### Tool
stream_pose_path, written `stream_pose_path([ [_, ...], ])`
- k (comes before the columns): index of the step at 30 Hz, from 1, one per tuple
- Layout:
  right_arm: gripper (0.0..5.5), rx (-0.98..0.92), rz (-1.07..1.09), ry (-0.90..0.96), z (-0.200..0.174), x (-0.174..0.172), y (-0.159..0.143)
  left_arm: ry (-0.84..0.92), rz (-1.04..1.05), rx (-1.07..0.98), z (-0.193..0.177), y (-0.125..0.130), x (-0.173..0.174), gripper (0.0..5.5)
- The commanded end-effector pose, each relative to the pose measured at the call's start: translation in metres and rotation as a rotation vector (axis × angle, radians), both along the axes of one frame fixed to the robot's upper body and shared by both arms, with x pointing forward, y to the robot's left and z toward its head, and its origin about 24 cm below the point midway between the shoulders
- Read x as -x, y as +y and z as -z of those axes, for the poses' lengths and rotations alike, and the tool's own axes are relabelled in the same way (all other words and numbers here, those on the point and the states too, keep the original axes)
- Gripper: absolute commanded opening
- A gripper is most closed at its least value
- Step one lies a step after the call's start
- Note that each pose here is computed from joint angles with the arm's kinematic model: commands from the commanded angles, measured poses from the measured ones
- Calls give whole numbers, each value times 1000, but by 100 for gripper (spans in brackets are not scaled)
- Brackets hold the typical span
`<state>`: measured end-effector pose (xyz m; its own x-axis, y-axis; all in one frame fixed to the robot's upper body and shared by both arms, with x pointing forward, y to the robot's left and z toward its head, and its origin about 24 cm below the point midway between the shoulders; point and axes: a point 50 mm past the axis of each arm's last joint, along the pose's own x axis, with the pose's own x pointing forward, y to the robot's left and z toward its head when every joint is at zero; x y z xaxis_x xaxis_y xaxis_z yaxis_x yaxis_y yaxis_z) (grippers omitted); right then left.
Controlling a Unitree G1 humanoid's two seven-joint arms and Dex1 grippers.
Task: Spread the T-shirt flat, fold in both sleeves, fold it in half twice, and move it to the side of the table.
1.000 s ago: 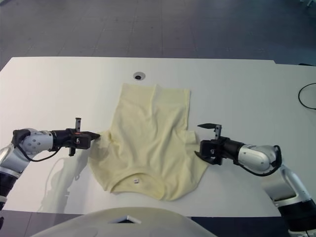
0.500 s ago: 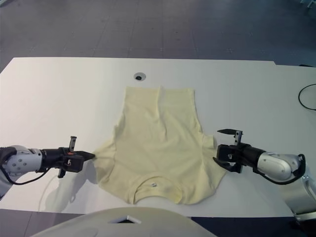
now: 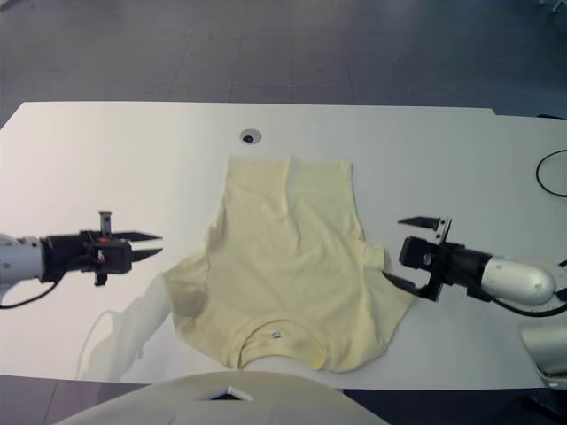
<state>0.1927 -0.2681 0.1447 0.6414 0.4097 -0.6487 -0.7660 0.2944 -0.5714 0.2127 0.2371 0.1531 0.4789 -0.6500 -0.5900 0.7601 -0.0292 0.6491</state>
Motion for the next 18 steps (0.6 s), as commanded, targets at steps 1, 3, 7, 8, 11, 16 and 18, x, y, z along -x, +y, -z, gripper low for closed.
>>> stream_pose_path([
  [1, 540, 5, 4, -100, -16, -27, 6, -105, -31, 60, -11, -13, -32, 182],
  [3, 540, -36, -1, -96, -15, -38, 11, -153, -71, 112, -4, -24, -53, 214],
  [7, 540, -89, 11, -187, -9, -77, 30, -202, -101, 230, 17, -60, -89, 296],
  [8, 540, -107, 29, -223, -6, -91, 36, -205, -104, 250, 24, -70, -98, 309],
  [11, 540, -114, 84, -296, 6, -128, 47, -218, -143, 250, 46, -95, -123, 360],
  [16, 540, -111, 174, -326, 34, -173, 56, -244, -217, 223, 66, -116, -153, 453],
  [18, 540, -112, 191, -334, 40, -181, 58, -259, -243, 215, 69, -117, -159, 491],
])
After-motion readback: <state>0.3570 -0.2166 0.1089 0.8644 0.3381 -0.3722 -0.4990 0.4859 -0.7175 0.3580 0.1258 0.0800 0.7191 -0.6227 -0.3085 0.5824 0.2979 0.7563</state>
